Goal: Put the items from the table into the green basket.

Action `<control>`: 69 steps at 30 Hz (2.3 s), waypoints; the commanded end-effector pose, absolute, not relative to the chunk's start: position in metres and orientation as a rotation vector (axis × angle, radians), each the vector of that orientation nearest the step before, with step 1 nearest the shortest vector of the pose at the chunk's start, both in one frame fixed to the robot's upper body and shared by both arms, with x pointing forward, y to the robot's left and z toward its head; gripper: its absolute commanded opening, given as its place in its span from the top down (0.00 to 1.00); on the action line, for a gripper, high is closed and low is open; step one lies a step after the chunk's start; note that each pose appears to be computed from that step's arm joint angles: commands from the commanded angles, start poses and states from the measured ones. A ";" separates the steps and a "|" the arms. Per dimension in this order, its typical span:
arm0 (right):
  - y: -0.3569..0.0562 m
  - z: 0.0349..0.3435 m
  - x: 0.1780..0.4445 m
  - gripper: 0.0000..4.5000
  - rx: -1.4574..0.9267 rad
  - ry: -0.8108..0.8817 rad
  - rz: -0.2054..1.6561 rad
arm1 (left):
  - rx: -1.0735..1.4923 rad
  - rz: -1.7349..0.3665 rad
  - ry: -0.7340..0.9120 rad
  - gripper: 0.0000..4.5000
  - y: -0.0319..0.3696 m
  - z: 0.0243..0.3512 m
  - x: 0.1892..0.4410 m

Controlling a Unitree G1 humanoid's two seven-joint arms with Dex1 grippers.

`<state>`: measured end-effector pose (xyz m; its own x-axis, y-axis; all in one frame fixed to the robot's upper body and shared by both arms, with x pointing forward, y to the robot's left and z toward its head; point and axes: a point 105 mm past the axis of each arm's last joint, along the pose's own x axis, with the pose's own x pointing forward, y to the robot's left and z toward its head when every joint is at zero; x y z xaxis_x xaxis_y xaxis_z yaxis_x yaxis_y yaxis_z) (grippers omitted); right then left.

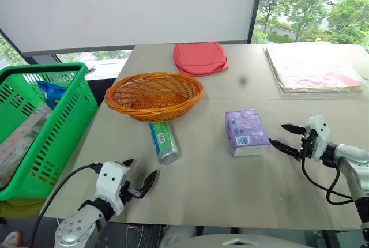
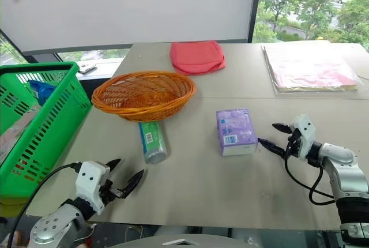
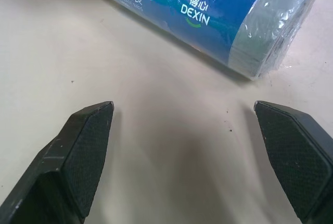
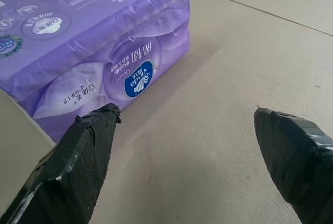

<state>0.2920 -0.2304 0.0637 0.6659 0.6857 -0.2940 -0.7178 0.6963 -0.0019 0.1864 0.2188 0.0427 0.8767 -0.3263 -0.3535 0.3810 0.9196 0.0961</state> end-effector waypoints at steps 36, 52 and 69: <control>-0.071 0.197 0.324 0.00 -0.452 -0.149 1.324 | 0.070 -0.543 0.096 0.01 0.242 0.173 0.160; 0.037 0.174 0.340 0.00 -0.757 -0.119 1.528 | 0.153 -0.360 0.135 0.01 0.254 0.197 0.129; 0.025 0.207 0.355 0.95 -0.843 -0.296 1.382 | 0.127 -0.403 0.034 0.00 0.235 0.206 0.148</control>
<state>0.3455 0.0323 0.1596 0.1279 0.9068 -0.4017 -0.8187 -0.1321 -0.5589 0.1428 0.2462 0.1935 0.9282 -0.3528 -0.1181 0.3652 0.9245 0.1091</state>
